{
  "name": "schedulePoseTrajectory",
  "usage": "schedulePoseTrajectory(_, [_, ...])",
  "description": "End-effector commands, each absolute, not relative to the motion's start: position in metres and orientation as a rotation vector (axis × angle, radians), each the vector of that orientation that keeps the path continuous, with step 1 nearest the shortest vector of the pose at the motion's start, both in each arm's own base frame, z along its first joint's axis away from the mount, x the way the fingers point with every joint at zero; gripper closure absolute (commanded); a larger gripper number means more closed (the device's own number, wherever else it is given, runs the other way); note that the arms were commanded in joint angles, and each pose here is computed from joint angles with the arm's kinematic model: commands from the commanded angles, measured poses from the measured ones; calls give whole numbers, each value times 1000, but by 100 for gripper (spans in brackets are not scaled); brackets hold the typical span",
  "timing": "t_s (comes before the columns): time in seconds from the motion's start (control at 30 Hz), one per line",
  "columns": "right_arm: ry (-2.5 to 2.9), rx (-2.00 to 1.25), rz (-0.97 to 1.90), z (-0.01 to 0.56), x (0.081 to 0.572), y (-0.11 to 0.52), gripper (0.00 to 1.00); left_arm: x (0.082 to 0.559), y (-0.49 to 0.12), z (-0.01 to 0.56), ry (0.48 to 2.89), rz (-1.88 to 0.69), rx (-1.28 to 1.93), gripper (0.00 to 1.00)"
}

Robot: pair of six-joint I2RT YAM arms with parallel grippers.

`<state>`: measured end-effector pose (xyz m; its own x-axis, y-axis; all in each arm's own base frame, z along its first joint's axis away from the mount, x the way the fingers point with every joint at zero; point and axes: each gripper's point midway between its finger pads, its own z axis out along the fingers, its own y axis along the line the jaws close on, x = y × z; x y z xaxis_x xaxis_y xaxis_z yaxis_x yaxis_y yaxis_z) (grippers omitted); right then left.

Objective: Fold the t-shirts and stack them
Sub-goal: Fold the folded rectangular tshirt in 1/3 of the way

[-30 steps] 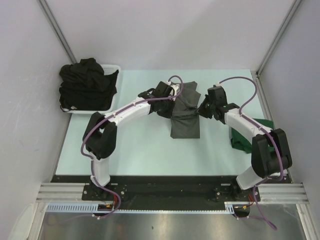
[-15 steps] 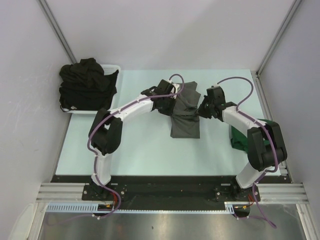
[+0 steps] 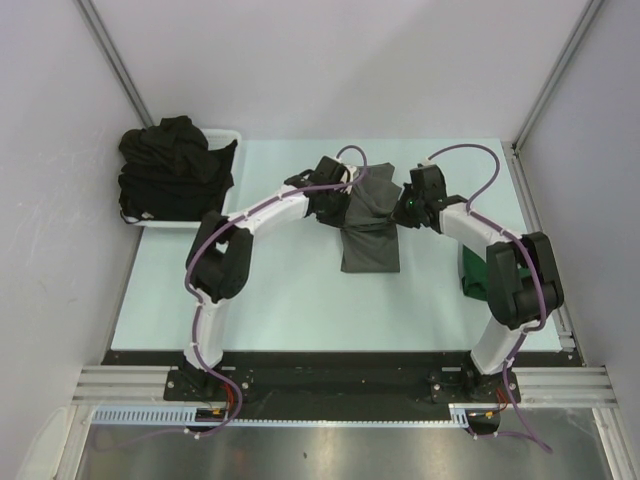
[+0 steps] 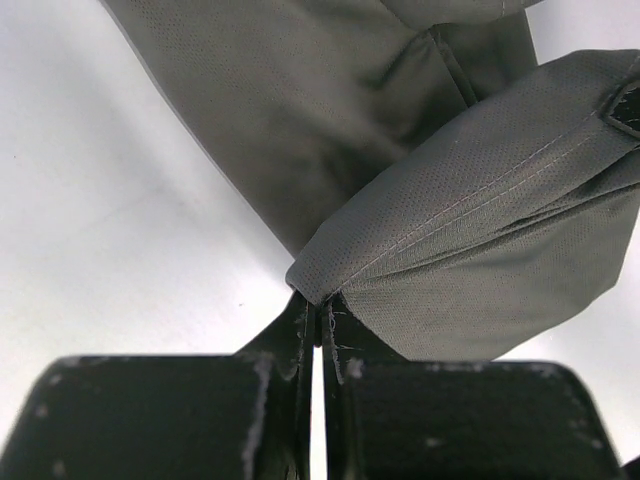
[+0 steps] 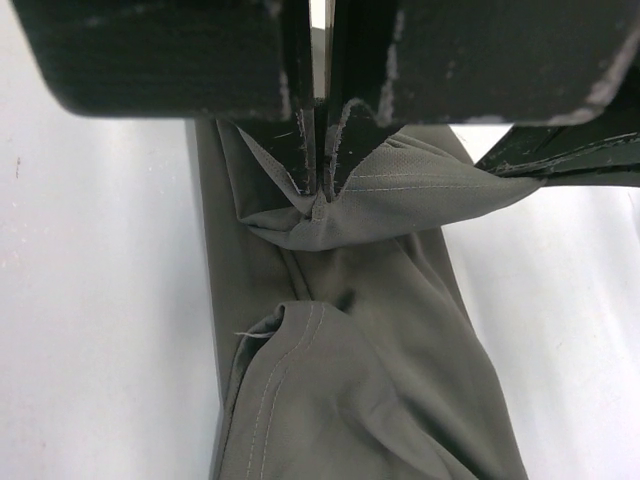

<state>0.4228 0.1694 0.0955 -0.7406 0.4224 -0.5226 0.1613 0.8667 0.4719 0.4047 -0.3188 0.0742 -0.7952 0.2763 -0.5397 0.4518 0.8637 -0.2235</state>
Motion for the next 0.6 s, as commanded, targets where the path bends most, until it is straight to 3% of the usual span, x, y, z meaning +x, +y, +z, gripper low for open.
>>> schedulePoseTrajectory(0.0, [2325, 412, 504, 108, 445, 163, 100, 425, -320, 95, 2465, -481, 539, 100])
schedulePoseTrajectory(0.33, [2329, 432, 504, 100, 452, 165, 100, 433, -313, 91, 2471, -476, 543, 99])
schedulePoseTrajectory(0.4, [2339, 438, 488, 96, 452, 163, 100, 435, -313, 89, 2474, -479, 544, 93])
schedulePoseTrajectory(0.43, [2341, 449, 482, 97, 453, 163, 97, 434, -313, 87, 2484, -480, 544, 89])
schedulePoseTrajectory(0.47, [2350, 450, 477, 94, 453, 163, 82, 434, -312, 84, 2492, -483, 541, 83])
schedulePoseTrajectory(0.5, [2359, 459, 467, 93, 452, 162, 74, 433, -312, 83, 2497, -483, 535, 75])
schedulePoseTrajectory(0.57, [2360, 464, 465, 94, 452, 162, 67, 432, -314, 82, 2501, -494, 533, 69])
